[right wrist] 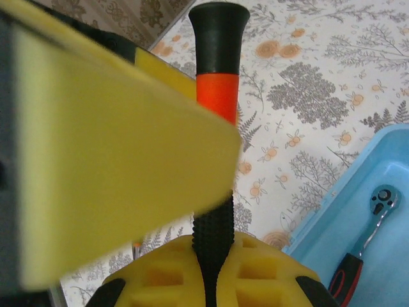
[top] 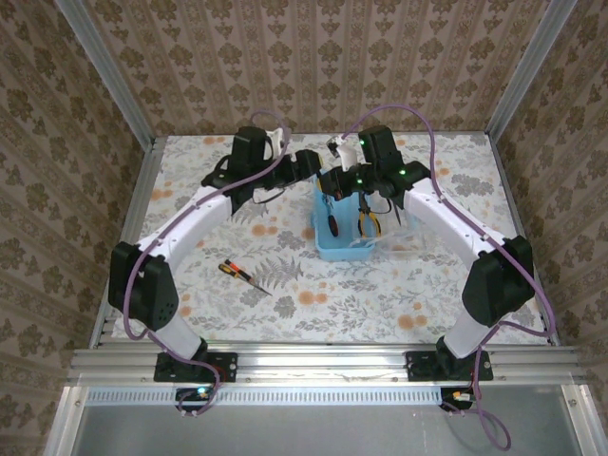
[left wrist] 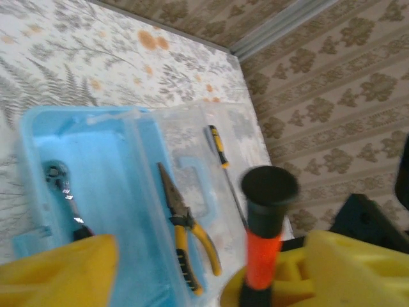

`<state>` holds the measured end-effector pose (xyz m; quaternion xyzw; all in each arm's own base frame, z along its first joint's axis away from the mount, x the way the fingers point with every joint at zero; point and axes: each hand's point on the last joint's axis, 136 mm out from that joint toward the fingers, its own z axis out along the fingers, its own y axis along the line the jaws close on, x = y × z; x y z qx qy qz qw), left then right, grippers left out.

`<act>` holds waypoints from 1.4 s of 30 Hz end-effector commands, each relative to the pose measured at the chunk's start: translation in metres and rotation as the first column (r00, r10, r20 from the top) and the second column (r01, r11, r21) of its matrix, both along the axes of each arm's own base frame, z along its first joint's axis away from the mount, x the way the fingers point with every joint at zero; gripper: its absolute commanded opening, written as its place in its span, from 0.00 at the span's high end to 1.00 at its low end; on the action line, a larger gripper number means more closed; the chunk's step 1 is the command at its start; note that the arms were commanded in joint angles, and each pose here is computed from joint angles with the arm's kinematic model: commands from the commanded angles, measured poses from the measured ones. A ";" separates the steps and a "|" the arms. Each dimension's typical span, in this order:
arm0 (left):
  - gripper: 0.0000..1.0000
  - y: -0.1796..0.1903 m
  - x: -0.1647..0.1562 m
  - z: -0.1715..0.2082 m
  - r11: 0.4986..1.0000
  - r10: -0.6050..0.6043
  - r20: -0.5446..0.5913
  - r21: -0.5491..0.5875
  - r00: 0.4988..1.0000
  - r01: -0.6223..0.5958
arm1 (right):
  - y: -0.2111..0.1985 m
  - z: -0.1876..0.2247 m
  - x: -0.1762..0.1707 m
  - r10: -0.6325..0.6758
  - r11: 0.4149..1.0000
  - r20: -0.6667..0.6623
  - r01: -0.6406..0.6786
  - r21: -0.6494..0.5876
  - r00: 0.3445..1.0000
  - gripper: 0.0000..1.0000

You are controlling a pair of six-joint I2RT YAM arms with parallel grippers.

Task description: Pack the tool kit

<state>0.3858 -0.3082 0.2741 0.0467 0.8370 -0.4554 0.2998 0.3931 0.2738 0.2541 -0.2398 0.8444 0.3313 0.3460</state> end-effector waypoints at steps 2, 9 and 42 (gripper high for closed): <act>0.01 0.048 0.005 0.010 0.992 0.101 0.040 0.074 0.994 -0.104 | -0.021 0.011 -0.001 -0.033 0.998 0.032 0.035 -0.060 0.999 1.00; 0.00 0.136 -0.001 -0.020 0.869 0.299 0.064 0.394 0.952 -0.299 | -0.107 0.002 0.011 -0.254 0.946 -0.003 0.248 -0.210 0.967 1.00; 0.00 0.199 -0.058 -0.113 0.754 0.407 -0.098 0.597 0.908 -0.273 | -0.261 -0.120 0.018 -0.595 0.578 -0.044 0.389 -0.717 0.802 0.83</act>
